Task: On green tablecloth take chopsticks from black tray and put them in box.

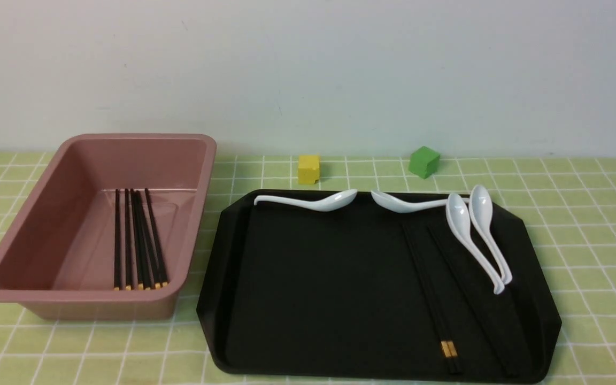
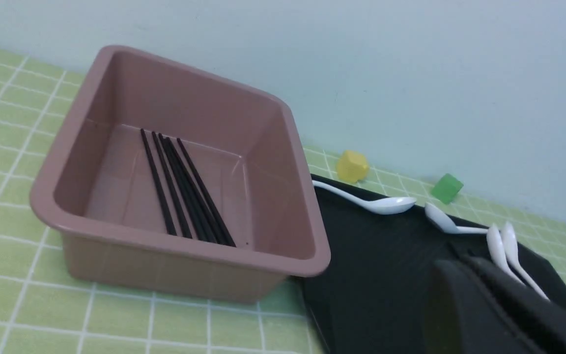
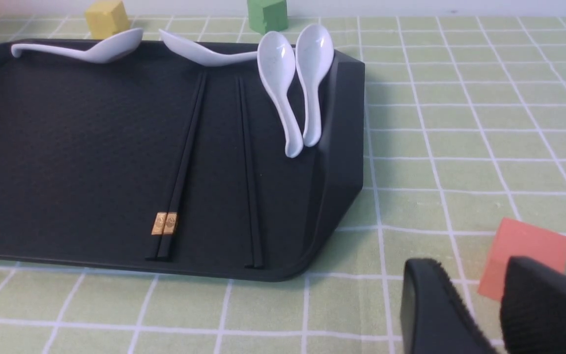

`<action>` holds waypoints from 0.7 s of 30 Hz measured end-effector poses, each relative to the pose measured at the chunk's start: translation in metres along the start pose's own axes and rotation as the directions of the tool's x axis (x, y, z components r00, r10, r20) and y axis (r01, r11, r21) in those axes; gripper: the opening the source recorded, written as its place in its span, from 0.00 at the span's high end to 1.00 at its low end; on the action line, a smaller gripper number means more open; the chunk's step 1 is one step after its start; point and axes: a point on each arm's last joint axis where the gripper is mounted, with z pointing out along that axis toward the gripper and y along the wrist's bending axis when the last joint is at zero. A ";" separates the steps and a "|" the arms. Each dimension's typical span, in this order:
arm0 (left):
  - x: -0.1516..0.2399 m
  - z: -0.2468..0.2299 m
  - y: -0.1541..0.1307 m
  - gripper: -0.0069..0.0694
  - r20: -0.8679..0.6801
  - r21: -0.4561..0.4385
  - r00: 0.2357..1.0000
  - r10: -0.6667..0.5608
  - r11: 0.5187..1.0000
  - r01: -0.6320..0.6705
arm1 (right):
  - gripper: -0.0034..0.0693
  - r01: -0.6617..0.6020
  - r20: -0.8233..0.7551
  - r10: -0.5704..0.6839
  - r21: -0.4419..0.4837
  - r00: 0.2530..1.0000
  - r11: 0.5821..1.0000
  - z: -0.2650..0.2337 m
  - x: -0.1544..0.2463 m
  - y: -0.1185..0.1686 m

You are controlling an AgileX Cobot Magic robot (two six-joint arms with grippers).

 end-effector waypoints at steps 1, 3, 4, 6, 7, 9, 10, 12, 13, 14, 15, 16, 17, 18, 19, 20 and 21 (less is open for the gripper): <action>0.002 0.001 0.001 0.93 0.007 0.002 1.000 -0.008 1.000 0.008 | 0.62 0.000 0.000 0.000 0.000 1.000 1.000 0.000 0.000 0.000; 0.004 0.003 0.002 0.93 0.023 0.007 1.000 -0.017 1.000 0.017 | 0.62 0.000 0.000 0.000 0.000 1.000 1.000 0.000 0.000 0.000; 0.004 0.004 0.003 0.93 0.025 0.007 1.000 -0.017 1.000 0.017 | 0.62 0.000 0.000 0.000 0.000 1.000 1.000 0.000 0.000 0.000; 0.003 0.004 0.003 0.93 0.034 0.010 0.999 -0.017 1.000 0.017 | 0.62 0.000 0.000 0.000 0.000 1.000 1.000 0.000 0.000 0.000; 0.003 0.004 0.002 0.93 0.037 0.010 0.999 -0.017 1.000 0.017 | 0.62 0.000 0.000 0.000 0.000 1.000 1.000 0.000 0.000 0.000; 0.003 0.003 0.002 0.93 0.040 0.011 0.999 -0.017 1.000 0.017 | 0.62 0.000 0.000 0.000 0.000 1.000 1.000 0.000 0.000 0.000; 0.003 0.003 0.002 0.93 0.039 0.012 0.999 -0.018 1.000 0.017 | 0.62 0.000 0.000 0.000 0.000 1.000 1.000 0.000 0.000 0.000; 0.003 0.004 0.002 0.93 0.038 0.011 0.999 -0.018 1.000 0.017 | 0.62 0.000 0.000 0.000 0.000 1.000 1.000 0.000 0.000 0.000; 0.003 0.004 0.002 0.93 0.035 0.010 0.999 -0.018 1.000 0.018 | 0.62 0.000 0.000 0.000 0.000 1.000 1.000 0.000 0.000 0.000; 0.003 0.004 0.003 0.93 0.033 0.010 0.999 -0.018 1.000 0.018 | 0.62 0.000 0.000 0.000 0.000 1.000 1.000 0.000 0.000 0.000; 0.003 0.004 0.003 0.93 0.032 0.009 0.999 -0.018 1.000 0.018 | 0.62 0.000 0.000 0.000 0.000 1.000 1.000 0.000 0.000 0.000; 0.003 0.004 0.003 0.93 0.032 0.009 0.999 -0.018 1.000 0.018 | 0.62 0.000 0.000 0.000 0.000 1.000 1.000 0.000 0.000 0.000; 0.003 0.004 0.003 0.93 0.032 0.009 0.999 -0.018 1.000 0.018 | 0.62 0.000 0.000 0.000 0.000 1.000 1.000 0.000 0.000 0.000; 0.003 0.004 0.003 0.93 0.032 0.009 0.999 -0.018 1.000 0.018 | 0.62 0.000 0.000 0.000 0.000 1.000 1.000 0.000 0.000 0.000; 0.003 0.004 0.003 0.93 0.032 0.009 0.999 -0.018 1.000 0.018 | 0.62 0.000 0.000 0.000 0.000 1.000 1.000 0.000 0.000 0.000; 0.003 0.004 0.003 0.93 0.032 0.009 0.999 -0.018 1.000 0.018 | 0.62 0.000 0.000 0.000 0.000 1.000 1.000 0.000 0.000 0.000; 0.003 0.004 0.003 0.93 0.032 0.009 0.999 -0.018 1.000 0.018 | 0.62 0.000 0.000 0.000 0.000 1.000 1.000 0.000 0.000 0.000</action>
